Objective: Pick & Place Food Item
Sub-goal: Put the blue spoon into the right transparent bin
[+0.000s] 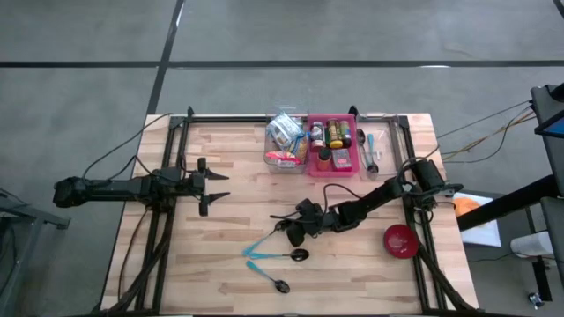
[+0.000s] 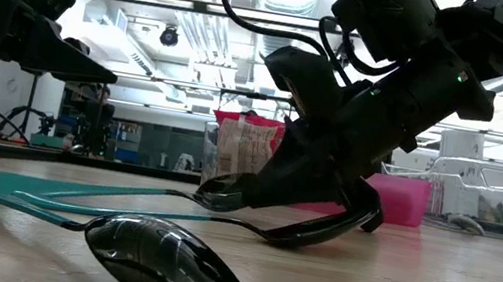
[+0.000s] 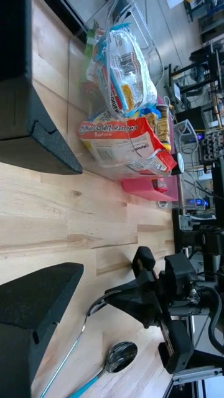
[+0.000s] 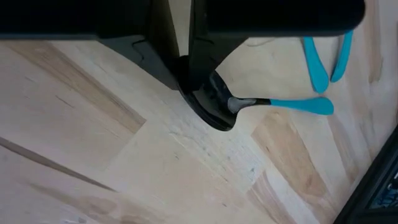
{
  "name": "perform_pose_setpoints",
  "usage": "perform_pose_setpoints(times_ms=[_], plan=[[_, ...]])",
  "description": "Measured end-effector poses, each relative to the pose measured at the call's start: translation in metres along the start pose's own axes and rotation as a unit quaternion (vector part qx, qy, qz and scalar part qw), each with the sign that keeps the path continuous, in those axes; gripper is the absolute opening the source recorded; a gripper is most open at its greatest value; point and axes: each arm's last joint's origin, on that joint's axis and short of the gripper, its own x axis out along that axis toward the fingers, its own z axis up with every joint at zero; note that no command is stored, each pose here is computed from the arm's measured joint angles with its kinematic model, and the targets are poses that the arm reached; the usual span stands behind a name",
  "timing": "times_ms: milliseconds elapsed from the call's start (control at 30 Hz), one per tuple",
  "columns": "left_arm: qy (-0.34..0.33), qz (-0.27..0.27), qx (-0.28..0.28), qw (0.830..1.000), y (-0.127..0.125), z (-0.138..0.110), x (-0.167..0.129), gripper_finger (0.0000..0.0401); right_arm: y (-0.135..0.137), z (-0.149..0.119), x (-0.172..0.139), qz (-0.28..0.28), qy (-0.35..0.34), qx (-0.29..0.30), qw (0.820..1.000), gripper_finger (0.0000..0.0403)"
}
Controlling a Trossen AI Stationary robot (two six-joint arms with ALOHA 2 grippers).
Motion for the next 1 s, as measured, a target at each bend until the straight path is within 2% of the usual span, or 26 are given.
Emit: perform_pose_setpoints(times_ms=[633,1000], plan=[[0.0,0.0,0.0,1.0,0.0,0.0,0.0,0.0244,0.0007,0.0004,0.0,0.005,-0.002,0.0,1.0,0.001],[0.0,0.0,-0.001,1.0,0.0,0.0,0.0,0.0244,0.007,0.0061,-0.0053,0.021,-0.024,-0.032,0.999,0.0008]])
